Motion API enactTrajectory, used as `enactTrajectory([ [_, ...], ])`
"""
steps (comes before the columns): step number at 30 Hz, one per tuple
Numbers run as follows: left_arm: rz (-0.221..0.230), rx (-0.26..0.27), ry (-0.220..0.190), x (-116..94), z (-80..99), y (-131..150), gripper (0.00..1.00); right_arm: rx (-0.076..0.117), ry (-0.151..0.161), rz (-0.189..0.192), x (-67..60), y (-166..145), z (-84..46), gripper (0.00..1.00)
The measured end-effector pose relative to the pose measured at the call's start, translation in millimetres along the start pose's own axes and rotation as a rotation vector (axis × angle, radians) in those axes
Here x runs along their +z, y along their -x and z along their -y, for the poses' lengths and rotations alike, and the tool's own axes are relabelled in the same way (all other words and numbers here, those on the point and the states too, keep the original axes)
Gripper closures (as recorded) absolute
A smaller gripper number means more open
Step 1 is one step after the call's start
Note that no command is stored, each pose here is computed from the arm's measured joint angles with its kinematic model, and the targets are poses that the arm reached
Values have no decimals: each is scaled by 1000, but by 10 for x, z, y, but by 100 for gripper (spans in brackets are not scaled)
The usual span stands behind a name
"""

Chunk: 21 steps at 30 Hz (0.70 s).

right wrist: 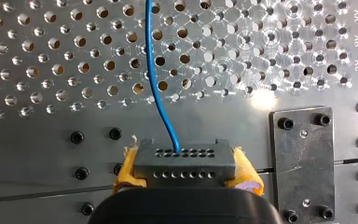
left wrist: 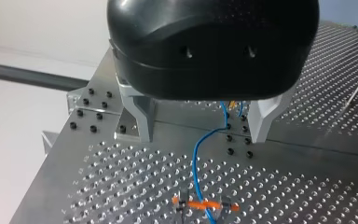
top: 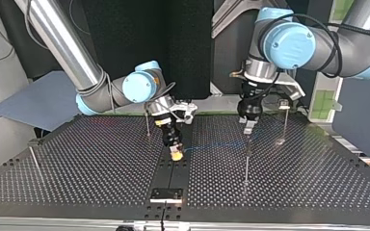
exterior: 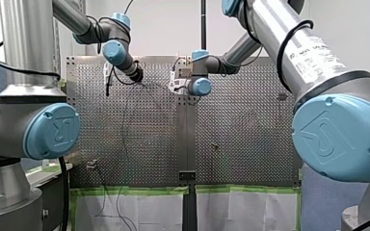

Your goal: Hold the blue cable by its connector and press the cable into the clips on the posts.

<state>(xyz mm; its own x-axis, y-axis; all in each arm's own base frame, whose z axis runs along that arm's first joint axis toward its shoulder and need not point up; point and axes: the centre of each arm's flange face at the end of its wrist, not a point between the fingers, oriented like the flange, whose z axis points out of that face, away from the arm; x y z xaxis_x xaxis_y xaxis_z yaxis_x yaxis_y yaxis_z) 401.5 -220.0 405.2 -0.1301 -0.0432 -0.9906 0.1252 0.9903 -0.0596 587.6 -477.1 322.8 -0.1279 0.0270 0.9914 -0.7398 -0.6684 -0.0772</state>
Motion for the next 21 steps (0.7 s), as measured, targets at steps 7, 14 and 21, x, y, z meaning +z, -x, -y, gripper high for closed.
enactTrajectory([
  [7,21,0,15,53,100,-4,0,0,0,0,0,0,0,100],
  [14,21,-4,46,251,225,9,0,-1,0,1,-1,2,1,100],
  [21,43,-21,65,445,340,105,0,-1,-1,1,-2,4,9,100],
])
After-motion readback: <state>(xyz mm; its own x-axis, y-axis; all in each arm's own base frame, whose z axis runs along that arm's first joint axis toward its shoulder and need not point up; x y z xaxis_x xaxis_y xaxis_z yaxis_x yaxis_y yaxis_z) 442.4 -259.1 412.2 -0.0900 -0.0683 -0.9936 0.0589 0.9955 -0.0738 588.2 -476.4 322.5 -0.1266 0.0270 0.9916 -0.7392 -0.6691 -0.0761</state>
